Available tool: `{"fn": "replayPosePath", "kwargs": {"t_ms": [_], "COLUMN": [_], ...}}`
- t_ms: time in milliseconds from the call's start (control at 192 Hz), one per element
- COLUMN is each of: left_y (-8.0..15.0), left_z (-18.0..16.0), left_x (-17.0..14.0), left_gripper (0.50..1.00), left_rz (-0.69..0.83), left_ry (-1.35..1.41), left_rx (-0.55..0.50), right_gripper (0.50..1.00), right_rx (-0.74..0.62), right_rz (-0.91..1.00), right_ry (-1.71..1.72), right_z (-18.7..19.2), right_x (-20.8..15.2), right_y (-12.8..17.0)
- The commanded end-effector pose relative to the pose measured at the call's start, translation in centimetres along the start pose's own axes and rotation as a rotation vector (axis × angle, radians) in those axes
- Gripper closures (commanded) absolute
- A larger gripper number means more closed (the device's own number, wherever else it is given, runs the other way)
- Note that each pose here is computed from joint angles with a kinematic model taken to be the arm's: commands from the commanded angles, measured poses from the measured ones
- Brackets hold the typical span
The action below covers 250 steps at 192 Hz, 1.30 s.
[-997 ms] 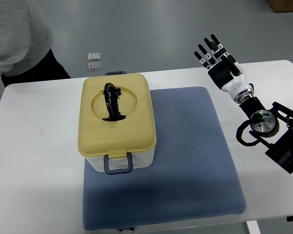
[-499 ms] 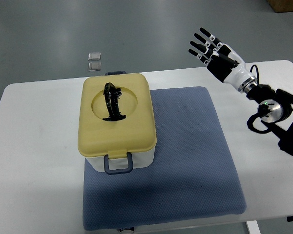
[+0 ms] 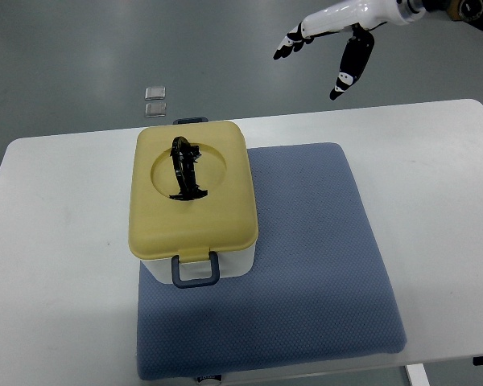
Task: Open white storage box with right hand
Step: 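Swing the right hand over the table toward the yellow lid's black handle, then lower the right hand onto the black lid handle and close fingers around it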
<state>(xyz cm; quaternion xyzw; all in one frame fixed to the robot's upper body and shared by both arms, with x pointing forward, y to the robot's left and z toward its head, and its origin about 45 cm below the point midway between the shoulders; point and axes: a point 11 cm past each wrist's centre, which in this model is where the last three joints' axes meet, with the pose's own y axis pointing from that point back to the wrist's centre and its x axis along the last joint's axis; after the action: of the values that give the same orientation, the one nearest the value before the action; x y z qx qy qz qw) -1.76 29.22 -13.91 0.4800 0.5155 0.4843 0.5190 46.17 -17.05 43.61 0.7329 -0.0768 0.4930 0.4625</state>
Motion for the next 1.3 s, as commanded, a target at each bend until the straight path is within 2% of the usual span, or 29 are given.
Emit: {"fn": "replayPosePath", "kwargs": {"t_ms": [0, 94, 301, 582, 852, 1294], "left_y": [0.0, 0.0, 0.0, 0.0, 0.0, 0.0], "left_z": [0.0, 0.0, 0.0, 0.0, 0.0, 0.0], "left_x": [0.0, 0.0, -0.1, -0.1, 0.0, 0.1], "left_gripper": [0.5, 0.5, 0.5, 0.5, 0.5, 0.5], "left_rz": [0.0, -0.003, -0.006, -0.006, -0.005, 0.0], "left_ry": [0.001, 0.001, 0.001, 0.0, 0.001, 0.001], "left_rx": [-0.001, -0.001, -0.001, 0.0, -0.001, -0.001], "right_gripper": [0.574, 0.574, 0.574, 0.576, 0.576, 0.576], "right_rx": [0.008, 0.049, 0.116, 0.222, 0.309, 0.362], "right_rz": [-0.057, -0.074, -0.096, -0.063, 0.027, 0.059], "right_ry": [0.153, 0.228, 0.286, 0.303, 0.318, 0.297], "right_z": [-3.8, -7.2, -11.1, -13.4, -15.5, -16.2], "right_x": [1.4, 2.3, 2.5, 2.2, 1.1, -1.5], "right_y": [-1.1, -2.4, -4.2, -4.9, -7.1, -9.4]}}
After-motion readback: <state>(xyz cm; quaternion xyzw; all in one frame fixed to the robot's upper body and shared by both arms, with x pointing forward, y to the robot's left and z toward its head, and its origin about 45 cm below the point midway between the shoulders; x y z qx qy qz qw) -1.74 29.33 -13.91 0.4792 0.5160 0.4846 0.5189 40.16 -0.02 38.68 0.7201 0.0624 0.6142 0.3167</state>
